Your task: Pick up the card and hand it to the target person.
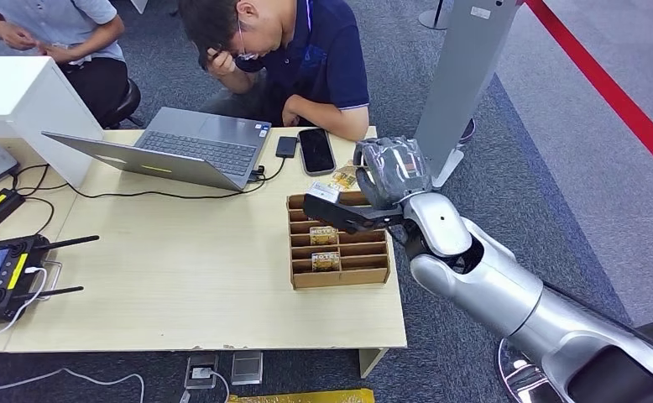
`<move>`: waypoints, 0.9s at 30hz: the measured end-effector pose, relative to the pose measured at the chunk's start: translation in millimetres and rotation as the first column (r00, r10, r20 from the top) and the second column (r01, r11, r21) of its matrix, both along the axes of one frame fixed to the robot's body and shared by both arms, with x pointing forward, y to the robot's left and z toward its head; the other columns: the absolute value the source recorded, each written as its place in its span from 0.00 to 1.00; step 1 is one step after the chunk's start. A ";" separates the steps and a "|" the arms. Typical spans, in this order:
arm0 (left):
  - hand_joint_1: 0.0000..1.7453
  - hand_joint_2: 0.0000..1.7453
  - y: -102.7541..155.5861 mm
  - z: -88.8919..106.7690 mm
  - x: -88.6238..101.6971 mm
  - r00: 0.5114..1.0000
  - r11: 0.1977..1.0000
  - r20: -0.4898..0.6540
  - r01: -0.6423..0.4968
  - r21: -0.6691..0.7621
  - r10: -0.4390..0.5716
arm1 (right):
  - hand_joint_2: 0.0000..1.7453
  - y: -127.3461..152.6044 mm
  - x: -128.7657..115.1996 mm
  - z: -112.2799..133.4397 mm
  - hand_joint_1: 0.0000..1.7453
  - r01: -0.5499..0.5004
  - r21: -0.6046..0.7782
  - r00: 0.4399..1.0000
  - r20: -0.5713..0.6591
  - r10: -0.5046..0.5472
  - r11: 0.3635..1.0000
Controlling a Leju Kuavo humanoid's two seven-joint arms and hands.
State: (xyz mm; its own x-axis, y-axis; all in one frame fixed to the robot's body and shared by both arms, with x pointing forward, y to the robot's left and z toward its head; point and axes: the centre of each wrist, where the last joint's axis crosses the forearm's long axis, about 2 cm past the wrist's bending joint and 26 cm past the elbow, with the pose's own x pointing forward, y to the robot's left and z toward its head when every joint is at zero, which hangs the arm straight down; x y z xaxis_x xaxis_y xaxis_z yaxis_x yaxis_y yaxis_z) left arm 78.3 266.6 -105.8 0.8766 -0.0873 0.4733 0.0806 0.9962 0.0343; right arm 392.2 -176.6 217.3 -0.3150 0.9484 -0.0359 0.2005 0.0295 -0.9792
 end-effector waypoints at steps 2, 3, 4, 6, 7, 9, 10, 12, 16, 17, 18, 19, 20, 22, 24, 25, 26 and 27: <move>0.00 0.00 -0.3 0.3 1.8 1.000 1.000 0.001 0.004 0.001 -0.004 | 1.00 0.3 3.9 -9.9 1.00 -0.001 -0.017 1.000 0.024 0.001 1.000; 0.00 0.00 -0.5 0.4 2.3 1.000 1.000 0.001 0.007 0.001 -0.007 | 1.00 0.4 5.5 -13.8 1.00 0.001 -0.033 0.999 0.044 0.001 0.999; 0.00 0.00 -0.7 0.5 2.6 1.000 1.000 0.001 0.009 0.002 -0.009 | 1.00 0.3 6.7 -16.8 1.00 0.005 -0.048 0.998 0.065 -0.002 0.999; 0.00 0.00 -1.0 0.6 3.3 1.000 1.000 0.001 0.012 0.002 -0.012 | 1.00 -0.4 9.0 -22.1 1.00 0.013 -0.072 0.997 0.082 -0.007 0.997; 0.00 0.00 -1.0 0.7 3.3 1.000 1.000 0.001 0.011 0.002 -0.011 | 1.00 -0.6 10.7 -23.7 1.00 0.015 -0.074 0.996 0.084 -0.009 0.997; 0.00 0.00 -1.2 0.7 3.3 1.000 1.000 0.001 0.010 0.001 -0.010 | 1.00 -1.2 14.7 -26.3 1.00 0.019 -0.068 0.995 0.104 -0.012 0.998; 0.00 0.00 -1.6 0.7 3.3 1.000 1.000 0.002 0.010 0.000 -0.010 | 1.00 -2.0 16.7 -27.7 1.00 0.022 -0.065 0.993 0.117 -0.014 0.998; 0.00 0.00 -2.0 0.8 3.7 1.000 1.000 0.004 0.008 0.000 -0.008 | 1.00 -3.2 19.1 -29.0 1.00 0.025 -0.060 0.991 0.131 -0.017 0.998; 0.00 0.00 -2.4 1.0 4.8 1.000 1.000 0.010 0.002 0.000 -0.002 | 1.00 -1.8 23.1 -27.3 1.00 0.023 -0.036 0.990 0.139 -0.018 0.999; 0.00 0.00 -2.5 1.0 5.0 1.000 1.000 0.010 0.002 -0.001 -0.002 | 1.00 -1.2 23.8 -26.4 1.00 0.022 -0.033 0.990 0.143 -0.017 0.999; 0.00 0.00 -2.5 1.1 5.1 1.000 1.000 0.010 0.002 -0.001 -0.002 | 1.00 -0.6 24.3 -25.3 1.00 0.021 -0.030 0.989 0.145 -0.016 0.999; 0.00 0.00 -2.5 1.1 5.2 1.000 1.000 0.010 0.002 -0.001 -0.002 | 1.00 0.0 24.7 -24.2 1.00 0.018 -0.027 0.989 0.149 -0.014 0.999; 0.00 0.00 -2.5 1.1 5.2 1.000 1.000 0.010 0.001 -0.001 -0.001 | 1.00 0.4 24.8 -23.4 1.00 0.016 -0.024 0.988 0.153 -0.012 1.000; 0.00 0.00 -2.6 1.1 5.1 1.000 1.000 0.009 0.000 -0.001 0.000 | 1.00 1.2 25.0 -21.9 1.00 0.013 -0.019 0.987 0.159 -0.010 1.000; 0.00 0.00 -2.7 1.0 4.8 1.000 1.000 0.008 -0.001 -0.001 0.001 | 1.00 1.7 24.9 -20.9 1.00 0.011 -0.016 0.986 0.166 -0.008 1.000; 0.00 0.00 -2.8 1.0 4.5 1.000 1.000 0.007 -0.002 -0.002 0.002 | 1.00 1.9 24.8 -20.3 1.00 0.011 -0.014 0.985 0.170 -0.008 1.000; 0.00 0.00 -2.9 0.9 4.1 1.000 1.000 0.007 -0.003 -0.002 0.003 | 1.00 1.9 24.7 -20.0 1.00 0.010 -0.013 0.985 0.173 -0.008 1.000; 0.00 0.00 -3.0 0.9 3.8 1.000 1.000 0.006 -0.004 -0.002 0.004 | 1.00 1.8 24.8 -19.8 1.00 0.010 -0.012 0.985 0.174 -0.008 1.000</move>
State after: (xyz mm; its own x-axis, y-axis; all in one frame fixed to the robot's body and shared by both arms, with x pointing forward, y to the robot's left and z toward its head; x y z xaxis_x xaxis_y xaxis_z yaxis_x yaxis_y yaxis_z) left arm 82.1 263.6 -105.0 0.8739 -0.0828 0.4790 0.0766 0.9965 0.0324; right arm 417.0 -174.8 197.5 -0.2941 0.9503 -0.1017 0.3679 0.0144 -0.9297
